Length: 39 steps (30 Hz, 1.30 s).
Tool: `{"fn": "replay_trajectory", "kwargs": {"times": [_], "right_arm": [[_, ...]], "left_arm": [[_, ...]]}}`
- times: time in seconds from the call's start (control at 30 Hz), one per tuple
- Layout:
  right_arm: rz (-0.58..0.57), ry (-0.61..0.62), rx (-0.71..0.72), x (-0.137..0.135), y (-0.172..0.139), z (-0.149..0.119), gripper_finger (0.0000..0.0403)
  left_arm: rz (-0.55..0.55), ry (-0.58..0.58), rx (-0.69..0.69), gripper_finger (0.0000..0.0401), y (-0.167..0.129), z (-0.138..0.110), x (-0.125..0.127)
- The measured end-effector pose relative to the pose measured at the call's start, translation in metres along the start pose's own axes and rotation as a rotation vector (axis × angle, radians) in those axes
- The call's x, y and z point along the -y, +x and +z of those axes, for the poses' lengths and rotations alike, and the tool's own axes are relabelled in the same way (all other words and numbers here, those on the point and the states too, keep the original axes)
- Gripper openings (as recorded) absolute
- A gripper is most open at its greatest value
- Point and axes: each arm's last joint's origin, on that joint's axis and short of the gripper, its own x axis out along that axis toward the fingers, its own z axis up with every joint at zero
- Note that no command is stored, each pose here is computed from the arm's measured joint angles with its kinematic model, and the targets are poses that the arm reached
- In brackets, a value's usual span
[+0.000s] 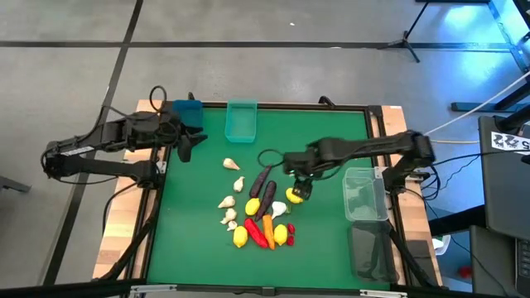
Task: Sort produce into baskets
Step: Put the yellow lemon into the black bin
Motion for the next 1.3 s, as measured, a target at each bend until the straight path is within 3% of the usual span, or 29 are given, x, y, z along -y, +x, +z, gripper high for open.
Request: {"fn": "replay_trajectory", "kwargs": {"times": [0.17,0.3,0.43,0.57,1.0,1.1,1.2,1.3], "right_arm": [[0.046,-0.053,-0.012,-0.013,0.030,0.015,0.0289],[0.065,-0.038,0.012,-0.016,0.039,0.020,0.0329],[0.024,0.006,-0.020,-0.013,0.053,0.013,0.0373],[0.038,0.046,-0.018,-0.015,0.071,0.006,0.0386],[0.093,0.078,0.022,-0.006,0.122,-0.012,0.0369],[0.057,0.098,0.064,-0.004,0.129,-0.014,0.0366],[0.018,0.110,0.065,-0.002,0.131,-0.017,0.0340],[0.014,0.111,0.055,-0.001,0.133,-0.019,0.0287]], "left_arm": [[0.005,0.032,-0.037,0.0185,-0.002,-0.004,-0.002],[0.004,0.048,-0.066,0.0185,-0.003,-0.006,-0.003],[0.003,0.055,-0.080,0.0185,-0.003,-0.007,-0.004],[0.004,0.056,-0.087,0.0185,-0.003,-0.008,-0.004],[0.023,0.033,-0.120,0.0185,0.002,-0.016,-0.006],[0.021,0.032,-0.117,0.0185,0.002,-0.015,-0.006],[0.022,0.032,-0.118,0.0185,0.002,-0.015,-0.006],[0.022,0.032,-0.119,0.0185,0.002,-0.015,-0.006]]}}
